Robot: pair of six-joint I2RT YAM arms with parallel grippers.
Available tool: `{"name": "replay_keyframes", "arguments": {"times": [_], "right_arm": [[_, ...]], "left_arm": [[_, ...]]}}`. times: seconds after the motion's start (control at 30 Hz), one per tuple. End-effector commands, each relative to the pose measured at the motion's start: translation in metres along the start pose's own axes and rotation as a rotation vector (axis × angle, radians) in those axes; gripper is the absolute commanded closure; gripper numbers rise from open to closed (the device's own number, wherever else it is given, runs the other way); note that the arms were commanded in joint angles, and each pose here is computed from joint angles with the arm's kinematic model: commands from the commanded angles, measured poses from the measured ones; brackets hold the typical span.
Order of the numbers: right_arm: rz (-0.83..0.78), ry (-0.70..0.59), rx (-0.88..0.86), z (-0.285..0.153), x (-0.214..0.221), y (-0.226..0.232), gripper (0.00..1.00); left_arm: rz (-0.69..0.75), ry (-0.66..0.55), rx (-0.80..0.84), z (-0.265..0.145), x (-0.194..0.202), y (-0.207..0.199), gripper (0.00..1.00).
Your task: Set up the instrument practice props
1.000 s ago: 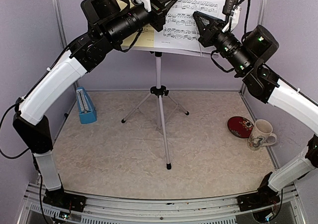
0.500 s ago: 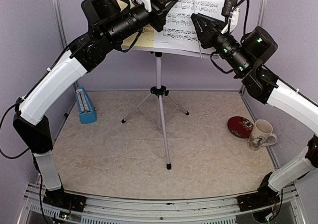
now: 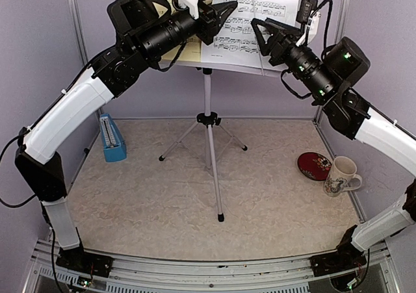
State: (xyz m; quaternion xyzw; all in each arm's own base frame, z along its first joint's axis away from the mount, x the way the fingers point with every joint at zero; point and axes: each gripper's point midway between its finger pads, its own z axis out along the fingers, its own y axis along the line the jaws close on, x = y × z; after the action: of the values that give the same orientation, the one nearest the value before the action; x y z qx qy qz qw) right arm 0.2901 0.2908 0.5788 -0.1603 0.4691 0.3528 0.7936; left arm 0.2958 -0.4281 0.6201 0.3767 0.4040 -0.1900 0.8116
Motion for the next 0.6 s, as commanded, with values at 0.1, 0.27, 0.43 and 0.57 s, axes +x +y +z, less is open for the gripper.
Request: {"name": "replay_keyframes", "arguments": {"times": [0.1,0.27,0.43,0.57], "right_arm": [[-0.064,-0.046,-0.045,-0.015,-0.028,0.008,0.34],[-0.111,-0.013,-0.106,-0.017,-0.02,0.018,0.2],[-0.142,0.044,-0.169,-0.023,0.001,0.027,0.13],[-0.145,0.104,-0.229,-0.03,0.028,0.035,0.12]], "left_arm": [[-0.019,-0.026,-0.09,-0.023,-0.022,0.018,0.41],[-0.027,-0.003,-0.136,-0.041,-0.019,0.02,0.27],[-0.041,0.022,-0.194,-0.069,-0.012,0.02,0.16],[-0.072,0.062,-0.252,-0.096,0.009,0.023,0.16]]}}
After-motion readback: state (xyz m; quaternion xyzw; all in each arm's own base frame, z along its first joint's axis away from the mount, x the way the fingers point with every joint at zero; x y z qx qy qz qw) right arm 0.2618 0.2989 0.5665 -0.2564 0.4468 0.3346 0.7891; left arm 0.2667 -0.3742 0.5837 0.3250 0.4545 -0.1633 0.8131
